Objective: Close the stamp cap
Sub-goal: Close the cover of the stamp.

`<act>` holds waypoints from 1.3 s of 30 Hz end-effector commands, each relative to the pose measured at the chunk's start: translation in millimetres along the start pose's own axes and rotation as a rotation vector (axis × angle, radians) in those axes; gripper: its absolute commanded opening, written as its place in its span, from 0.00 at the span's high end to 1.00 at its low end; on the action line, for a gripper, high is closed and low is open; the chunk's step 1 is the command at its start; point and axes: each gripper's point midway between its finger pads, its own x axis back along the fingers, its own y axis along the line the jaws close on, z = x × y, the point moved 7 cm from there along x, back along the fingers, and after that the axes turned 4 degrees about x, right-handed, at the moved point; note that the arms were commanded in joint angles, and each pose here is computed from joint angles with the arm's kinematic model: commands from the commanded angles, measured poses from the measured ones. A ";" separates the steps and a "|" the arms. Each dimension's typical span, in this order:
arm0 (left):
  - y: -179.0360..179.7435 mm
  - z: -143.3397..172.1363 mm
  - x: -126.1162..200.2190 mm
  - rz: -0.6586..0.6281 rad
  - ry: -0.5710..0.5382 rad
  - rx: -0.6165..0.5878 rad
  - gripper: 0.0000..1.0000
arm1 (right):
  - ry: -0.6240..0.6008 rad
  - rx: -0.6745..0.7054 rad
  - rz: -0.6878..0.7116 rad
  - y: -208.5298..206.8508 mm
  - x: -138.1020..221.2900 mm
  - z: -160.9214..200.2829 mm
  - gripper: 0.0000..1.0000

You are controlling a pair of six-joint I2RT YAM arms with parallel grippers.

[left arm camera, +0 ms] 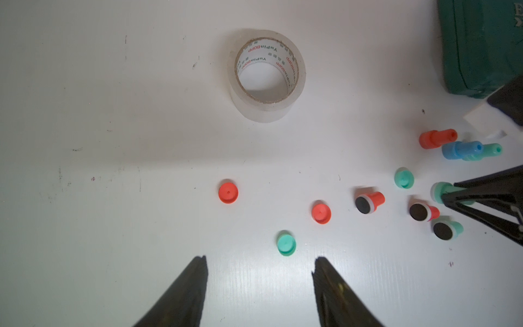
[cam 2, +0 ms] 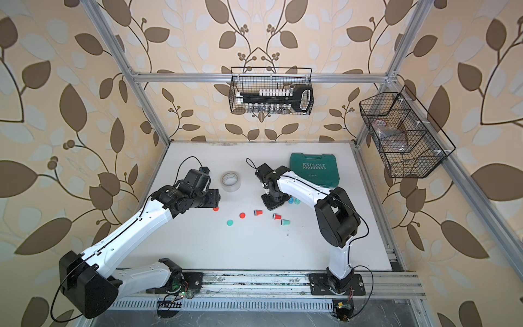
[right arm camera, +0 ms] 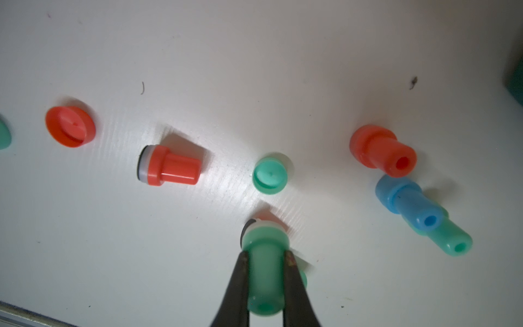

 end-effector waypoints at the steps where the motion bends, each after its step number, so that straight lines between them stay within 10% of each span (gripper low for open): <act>1: 7.4 -6.5 8.9 -0.055 -0.046 -0.016 0.36 | -0.009 0.015 -0.010 0.2 -4.2 -11.1 1.00; 39: 6.8 -8.1 5.8 -0.068 -0.035 -0.028 0.36 | 0.047 0.010 -0.039 -2.8 -38.1 -20.3 1.00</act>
